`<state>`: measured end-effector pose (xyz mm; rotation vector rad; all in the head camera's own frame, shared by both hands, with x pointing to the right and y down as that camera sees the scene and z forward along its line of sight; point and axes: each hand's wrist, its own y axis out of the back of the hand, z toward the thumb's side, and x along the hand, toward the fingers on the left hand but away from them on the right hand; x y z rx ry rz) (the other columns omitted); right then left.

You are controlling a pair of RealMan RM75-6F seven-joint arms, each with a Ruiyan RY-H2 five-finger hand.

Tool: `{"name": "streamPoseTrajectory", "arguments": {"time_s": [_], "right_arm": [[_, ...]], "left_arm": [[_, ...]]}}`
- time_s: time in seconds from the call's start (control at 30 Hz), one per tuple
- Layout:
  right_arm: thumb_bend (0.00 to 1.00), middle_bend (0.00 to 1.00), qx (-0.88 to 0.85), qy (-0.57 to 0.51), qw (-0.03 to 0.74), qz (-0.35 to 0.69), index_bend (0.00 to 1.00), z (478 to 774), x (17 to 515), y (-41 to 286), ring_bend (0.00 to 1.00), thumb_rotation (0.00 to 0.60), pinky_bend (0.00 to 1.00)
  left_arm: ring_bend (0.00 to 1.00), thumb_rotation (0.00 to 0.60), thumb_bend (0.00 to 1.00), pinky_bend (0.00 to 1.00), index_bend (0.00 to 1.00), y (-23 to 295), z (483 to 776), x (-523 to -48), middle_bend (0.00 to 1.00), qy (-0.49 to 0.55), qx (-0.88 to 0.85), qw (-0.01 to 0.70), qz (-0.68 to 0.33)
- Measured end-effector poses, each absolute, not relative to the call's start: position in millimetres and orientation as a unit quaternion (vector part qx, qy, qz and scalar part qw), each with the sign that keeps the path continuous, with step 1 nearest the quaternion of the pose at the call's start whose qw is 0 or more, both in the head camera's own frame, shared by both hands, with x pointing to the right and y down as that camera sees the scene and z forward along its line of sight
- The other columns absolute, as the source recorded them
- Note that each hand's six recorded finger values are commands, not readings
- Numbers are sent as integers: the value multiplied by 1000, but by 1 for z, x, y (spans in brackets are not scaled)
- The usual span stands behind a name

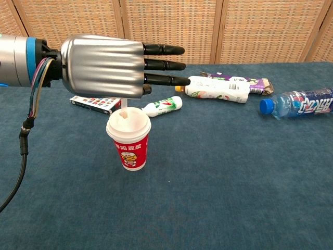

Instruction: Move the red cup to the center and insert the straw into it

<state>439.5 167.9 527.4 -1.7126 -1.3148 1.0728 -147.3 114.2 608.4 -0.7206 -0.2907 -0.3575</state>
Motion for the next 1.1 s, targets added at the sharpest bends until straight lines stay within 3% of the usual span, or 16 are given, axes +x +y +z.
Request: {"name": "streamPoseTrajectory", "arguments": {"time_s": [0.1, 0.17, 0.33, 0.53, 0.87, 1.1], "right_arm": [[0, 0, -664, -510, 357, 415, 0, 527, 440, 168, 0, 600, 0], [0, 0, -663, -510, 357, 415, 0, 527, 440, 168, 0, 600, 0], [0, 0, -668, -507, 355, 413, 0, 528, 438, 168, 0, 600, 0], [0, 0, -669, -505, 355, 414, 0, 529, 437, 169, 0, 600, 0], [0, 0, -670, -503, 357, 413, 0, 528, 435, 170, 0, 600, 0], [0, 0, -670, -502, 358, 414, 0, 528, 433, 170, 0, 600, 0]], "left_arm": [[0, 600, 410, 0, 630, 115, 610, -148, 0, -141, -350, 909, -176], [0, 600, 410, 0, 556, 114, 611, -150, 0, -139, -351, 908, -179], [0, 600, 356, 0, 209, 114, 609, -154, 0, -130, -356, 908, -181], [0, 600, 300, 0, 28, 115, 606, -156, 0, -118, -370, 904, -178], [0, 600, 180, 0, 0, 112, 588, -169, 0, -57, -421, 883, -199], [0, 600, 126, 0, 0, 98, 549, -218, 0, 86, -532, 795, -277]]}}
